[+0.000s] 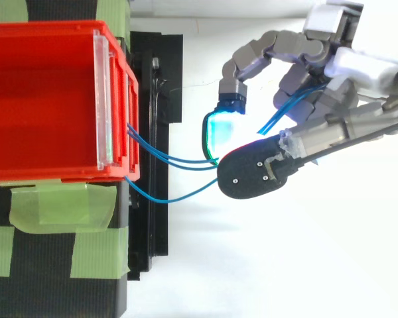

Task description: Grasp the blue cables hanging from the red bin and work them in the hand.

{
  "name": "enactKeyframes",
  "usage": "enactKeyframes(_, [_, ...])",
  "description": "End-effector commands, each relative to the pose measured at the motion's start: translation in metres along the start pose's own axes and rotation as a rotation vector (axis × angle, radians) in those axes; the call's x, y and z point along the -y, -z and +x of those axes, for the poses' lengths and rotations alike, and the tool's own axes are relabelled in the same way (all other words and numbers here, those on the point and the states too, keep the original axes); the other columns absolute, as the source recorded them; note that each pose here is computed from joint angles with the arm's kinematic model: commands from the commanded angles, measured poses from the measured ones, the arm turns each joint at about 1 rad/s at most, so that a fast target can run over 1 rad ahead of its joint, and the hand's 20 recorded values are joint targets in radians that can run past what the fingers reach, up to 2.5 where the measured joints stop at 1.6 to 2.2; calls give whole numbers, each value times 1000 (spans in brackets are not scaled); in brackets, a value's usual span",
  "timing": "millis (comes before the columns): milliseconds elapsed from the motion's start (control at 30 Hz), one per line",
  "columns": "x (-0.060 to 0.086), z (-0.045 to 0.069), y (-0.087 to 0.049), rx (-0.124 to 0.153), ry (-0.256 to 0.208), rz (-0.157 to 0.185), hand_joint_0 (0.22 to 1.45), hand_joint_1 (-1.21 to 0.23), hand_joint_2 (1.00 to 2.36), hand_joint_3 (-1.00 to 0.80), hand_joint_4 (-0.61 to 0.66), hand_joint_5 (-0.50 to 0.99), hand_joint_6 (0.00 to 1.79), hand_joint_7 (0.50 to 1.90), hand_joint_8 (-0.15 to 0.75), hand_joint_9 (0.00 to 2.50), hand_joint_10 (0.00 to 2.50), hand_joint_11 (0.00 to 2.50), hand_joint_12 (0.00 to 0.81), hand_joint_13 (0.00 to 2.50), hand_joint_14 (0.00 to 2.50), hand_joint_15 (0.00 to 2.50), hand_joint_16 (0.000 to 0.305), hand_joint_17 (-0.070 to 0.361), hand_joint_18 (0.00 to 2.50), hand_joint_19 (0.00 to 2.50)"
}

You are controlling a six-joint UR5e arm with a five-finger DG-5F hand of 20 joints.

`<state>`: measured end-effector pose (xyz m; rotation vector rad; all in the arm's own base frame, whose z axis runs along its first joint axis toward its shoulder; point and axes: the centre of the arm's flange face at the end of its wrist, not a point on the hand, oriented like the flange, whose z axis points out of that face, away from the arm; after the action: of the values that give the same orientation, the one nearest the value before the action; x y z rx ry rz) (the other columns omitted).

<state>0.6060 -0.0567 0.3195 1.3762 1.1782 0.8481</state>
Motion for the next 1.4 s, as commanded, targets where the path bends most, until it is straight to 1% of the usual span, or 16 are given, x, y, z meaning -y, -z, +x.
enactKeyframes(0, [-1,0,0,-1,-10,-2,1097,-678,1017,88,177,-168,1083,969,649,1839,2500,2500,730,2101,2500,2003,210,158,2500,590])
enactKeyframes(133, [0,0,0,-2,1,1,1102,-678,1019,58,172,-171,1075,976,649,1839,2500,2500,730,2101,2500,2003,210,158,2500,590])
enactKeyframes(233, [0,0,0,-4,12,1,1108,-686,1013,281,161,-172,1090,963,649,1839,2500,2500,730,2101,2500,2003,210,158,2500,590])
enactKeyframes(367, [-1,0,-1,-4,15,-3,1095,-700,1001,348,172,-175,1122,942,649,1839,2500,2500,730,2101,2500,2003,210,158,2500,590])
enactKeyframes(567, [-3,1,-3,-1,28,-26,866,-733,1290,92,232,-175,1128,921,649,1839,2500,2500,730,2101,2500,2003,210,158,2500,590])
enactKeyframes(600, [-3,1,-3,2,39,-32,869,-738,1239,87,241,-174,1126,923,649,1839,2500,2500,730,2101,2500,2003,210,158,2500,590])
enactKeyframes(633, [-3,1,-3,0,41,-32,926,-757,1004,44,234,-172,1113,930,649,1839,2500,2500,730,2101,2500,2003,210,158,2500,590])
enactKeyframes(733, [-4,0,-4,2,41,-33,865,-720,1016,-348,203,-151,943,1026,649,1839,2500,2500,730,2101,2500,2003,210,158,2500,590])
enactKeyframes(800, [-3,-2,-4,3,41,-31,875,-715,1017,-371,192,-146,908,1046,649,1839,2500,2500,730,2101,2500,2003,210,158,2500,590])
enactKeyframes(867, [-3,-2,-4,5,41,-31,916,-703,1020,-305,182,-141,886,1055,649,1839,2500,2500,730,2101,2500,2003,210,158,2500,590])
enactKeyframes(1100, [-3,-1,-4,3,42,-34,1025,-657,1001,225,203,-126,969,977,649,1839,2500,2500,730,2101,2500,2003,210,158,2500,590])
enactKeyframes(1167, [-4,-2,-4,6,45,-34,978,-634,1127,185,219,-113,947,982,649,1839,2500,2500,730,2101,2500,2003,210,158,2500,590])
enactKeyframes(1200, [-4,-2,-4,6,45,-34,907,-622,1254,37,238,-90,920,977,649,1839,2500,2500,730,2101,2500,2003,210,158,2500,590])
enactKeyframes(1267, [-3,-2,-4,5,45,-34,917,-655,1000,-70,264,-62,853,1007,649,1839,2500,2500,730,2101,2500,2003,210,158,2500,590])
enactKeyframes(1300, [-3,-2,-4,5,45,-34,852,-625,1014,-357,239,-25,684,1089,649,1839,2500,2500,730,2101,2500,2003,210,158,2500,590])
enactKeyframes(1367, [-3,-2,-4,5,45,-34,847,-610,1016,-486,196,15,509,1160,649,1839,2500,2500,730,2101,2500,2003,210,158,2500,590])
